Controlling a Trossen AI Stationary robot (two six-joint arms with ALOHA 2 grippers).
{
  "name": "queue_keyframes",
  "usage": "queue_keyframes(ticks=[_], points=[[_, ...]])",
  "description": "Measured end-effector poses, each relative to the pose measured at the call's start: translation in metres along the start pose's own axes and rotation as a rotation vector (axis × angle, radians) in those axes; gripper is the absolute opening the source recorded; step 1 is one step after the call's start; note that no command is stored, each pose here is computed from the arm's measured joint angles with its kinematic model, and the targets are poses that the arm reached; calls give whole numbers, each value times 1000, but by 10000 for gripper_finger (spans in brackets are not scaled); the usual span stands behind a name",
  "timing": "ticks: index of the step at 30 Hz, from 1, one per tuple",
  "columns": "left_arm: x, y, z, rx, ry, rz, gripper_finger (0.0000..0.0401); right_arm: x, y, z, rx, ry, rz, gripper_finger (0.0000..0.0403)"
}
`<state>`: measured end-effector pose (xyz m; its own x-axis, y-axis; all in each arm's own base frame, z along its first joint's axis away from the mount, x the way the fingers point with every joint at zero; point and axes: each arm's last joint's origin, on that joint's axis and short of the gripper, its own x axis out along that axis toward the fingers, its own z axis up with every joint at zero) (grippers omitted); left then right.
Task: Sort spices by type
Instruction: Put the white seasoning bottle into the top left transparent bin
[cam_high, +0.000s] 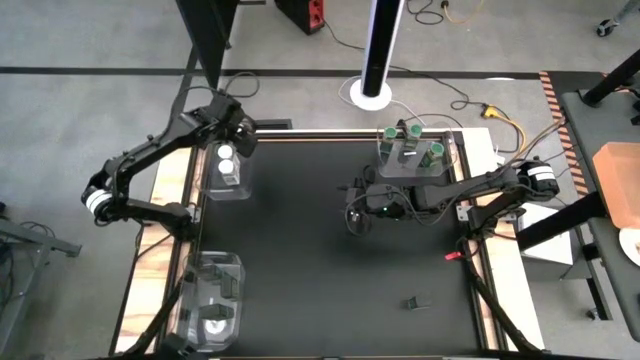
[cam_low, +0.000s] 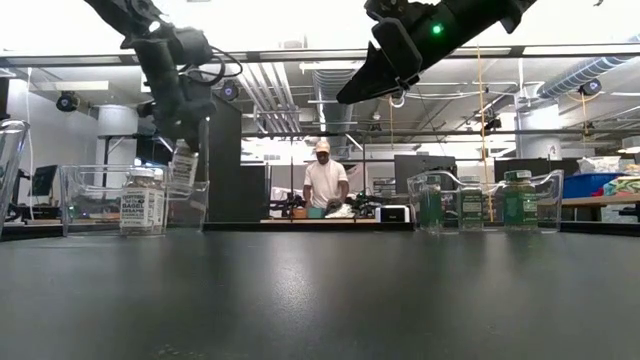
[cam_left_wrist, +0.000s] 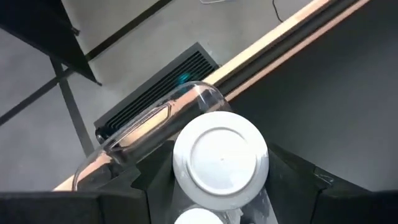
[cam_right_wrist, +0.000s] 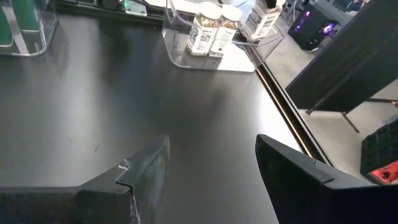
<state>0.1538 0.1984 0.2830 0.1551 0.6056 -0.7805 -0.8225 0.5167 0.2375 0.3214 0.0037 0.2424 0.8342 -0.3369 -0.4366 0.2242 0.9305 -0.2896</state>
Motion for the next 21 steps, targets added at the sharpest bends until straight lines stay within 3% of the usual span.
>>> queue_keyframes(ticks=[21], points=[[22,20,-12,-46,-10,-52,187,0,0,-1,24,9,1,224]])
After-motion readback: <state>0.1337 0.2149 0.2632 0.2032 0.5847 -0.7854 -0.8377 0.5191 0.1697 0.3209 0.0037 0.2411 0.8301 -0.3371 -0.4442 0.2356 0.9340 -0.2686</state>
